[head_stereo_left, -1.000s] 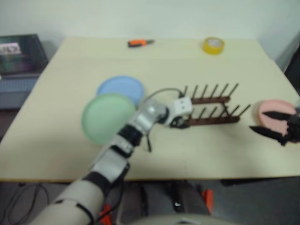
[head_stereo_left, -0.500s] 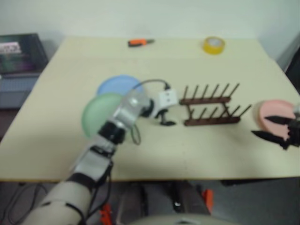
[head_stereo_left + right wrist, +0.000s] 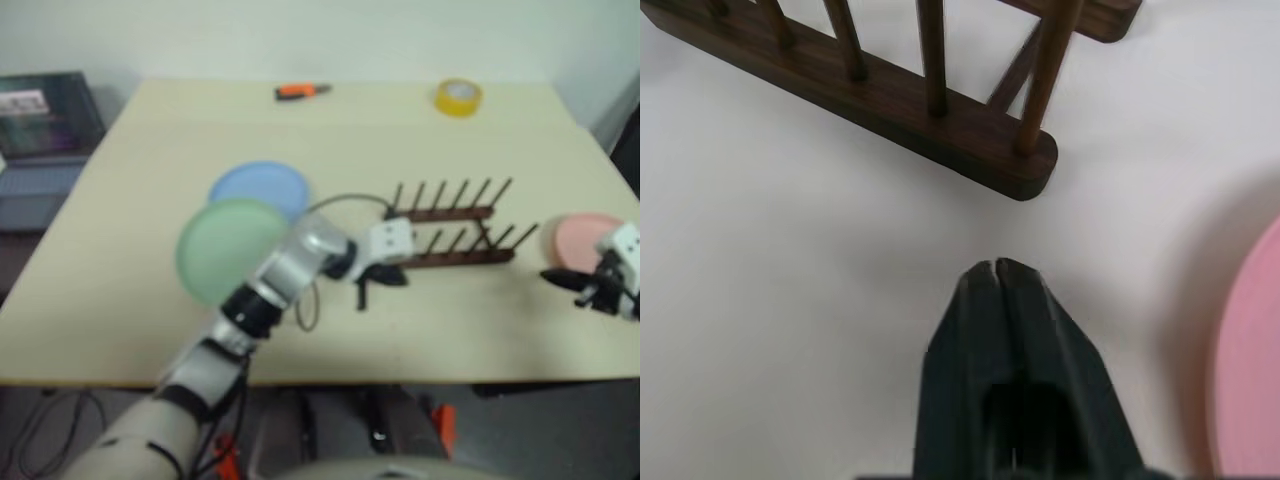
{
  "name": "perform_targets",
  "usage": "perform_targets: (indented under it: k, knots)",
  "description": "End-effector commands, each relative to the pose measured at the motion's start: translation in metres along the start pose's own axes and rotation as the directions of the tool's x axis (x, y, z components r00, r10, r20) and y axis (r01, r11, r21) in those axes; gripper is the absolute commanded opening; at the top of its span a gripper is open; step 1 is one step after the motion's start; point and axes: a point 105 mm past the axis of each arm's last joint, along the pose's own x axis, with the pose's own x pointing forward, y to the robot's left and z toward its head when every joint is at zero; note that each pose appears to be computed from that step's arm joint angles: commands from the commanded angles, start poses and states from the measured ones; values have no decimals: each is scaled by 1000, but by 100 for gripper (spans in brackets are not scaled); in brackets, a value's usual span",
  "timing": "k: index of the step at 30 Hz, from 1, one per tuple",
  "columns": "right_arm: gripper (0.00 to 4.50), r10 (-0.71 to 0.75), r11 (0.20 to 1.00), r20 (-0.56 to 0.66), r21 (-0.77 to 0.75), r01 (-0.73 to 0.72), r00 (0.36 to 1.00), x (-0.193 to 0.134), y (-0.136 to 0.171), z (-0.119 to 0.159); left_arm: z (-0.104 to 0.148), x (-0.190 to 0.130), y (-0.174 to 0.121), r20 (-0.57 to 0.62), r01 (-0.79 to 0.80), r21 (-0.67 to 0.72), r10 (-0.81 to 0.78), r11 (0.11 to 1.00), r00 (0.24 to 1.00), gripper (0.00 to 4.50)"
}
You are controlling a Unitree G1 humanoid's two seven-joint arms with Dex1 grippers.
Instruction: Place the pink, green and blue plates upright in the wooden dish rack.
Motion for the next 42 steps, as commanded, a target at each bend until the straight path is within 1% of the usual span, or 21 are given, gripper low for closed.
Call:
perform_targets:
  k: [1,11,15,18,22,26,35,39,42]
  knots:
    - [3,-5,1000,21,-18,5,1000,6,0,7,-1,9,7,-19,-51,-6,51,999,999,2]
    - [3,15,1000,21,-28,-14,1000,35,7,11,-2,23,20,-39,-140,-41,138,989,990,2]
    - [3,-24,999,-42,-42,22,999,53,7,0,1,27,26,-31,-181,-58,179,982,983,2]
    - [3,-77,996,-49,-49,75,996,63,2,-3,2,28,29,-29,-195,-61,194,979,981,2]
    - [3,-126,990,-8,-69,126,992,74,-1,2,1,27,35,-34,-233,-69,231,970,972,2]
    - [3,-144,985,36,-92,147,989,81,-2,8,0,26,39,-39,-258,-78,255,963,966,2]
    - [3,-122,986,74,-104,129,990,96,4,19,-6,20,55,-68,-363,-86,358,928,931,2]
    - [3,-98,988,93,-114,109,991,106,10,25,-8,16,68,-78,-443,-91,437,892,896,2]
    - [3,-107,985,110,-123,120,988,112,10,31,-8,15,71,-69,-465,-106,460,879,885,2]
